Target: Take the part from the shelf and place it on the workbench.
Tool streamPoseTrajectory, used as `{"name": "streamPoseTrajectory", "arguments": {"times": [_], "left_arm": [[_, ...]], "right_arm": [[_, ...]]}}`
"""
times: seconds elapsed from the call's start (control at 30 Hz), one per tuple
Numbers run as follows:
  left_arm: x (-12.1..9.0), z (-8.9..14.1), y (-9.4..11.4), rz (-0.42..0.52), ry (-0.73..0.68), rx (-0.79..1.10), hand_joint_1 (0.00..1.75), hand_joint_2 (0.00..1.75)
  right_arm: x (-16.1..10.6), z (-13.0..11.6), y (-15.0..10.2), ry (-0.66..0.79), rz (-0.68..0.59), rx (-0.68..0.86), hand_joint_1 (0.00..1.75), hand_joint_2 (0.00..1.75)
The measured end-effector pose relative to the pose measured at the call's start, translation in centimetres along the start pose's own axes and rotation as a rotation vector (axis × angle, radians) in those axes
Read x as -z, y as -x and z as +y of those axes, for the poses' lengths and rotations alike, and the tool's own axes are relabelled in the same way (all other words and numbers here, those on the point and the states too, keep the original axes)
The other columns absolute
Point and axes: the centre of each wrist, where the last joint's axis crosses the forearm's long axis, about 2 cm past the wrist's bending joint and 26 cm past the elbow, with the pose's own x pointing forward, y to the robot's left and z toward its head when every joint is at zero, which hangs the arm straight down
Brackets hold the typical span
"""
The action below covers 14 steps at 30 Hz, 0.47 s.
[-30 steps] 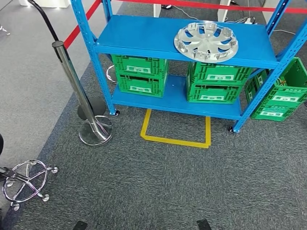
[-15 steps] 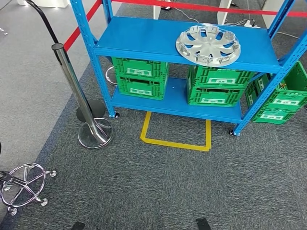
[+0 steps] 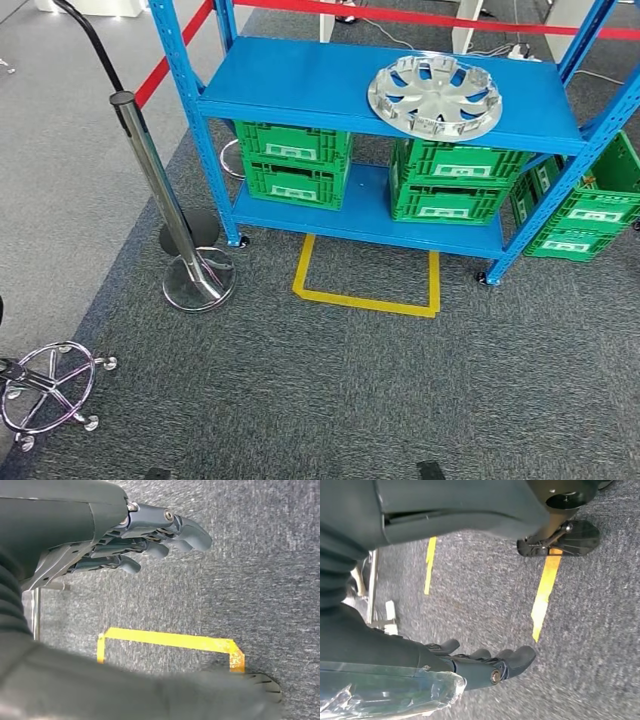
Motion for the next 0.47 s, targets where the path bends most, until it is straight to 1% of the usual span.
{"name": "streamPoseTrajectory", "arguments": {"times": [0.47], "left_arm": [[-0.2,0.6,1.8,0.029,0.039,-0.026,0.0,0.0]], "right_arm": [[0.7,-3.1,2.9,-0.022,0.035,0.073,0.0,0.0]]}}
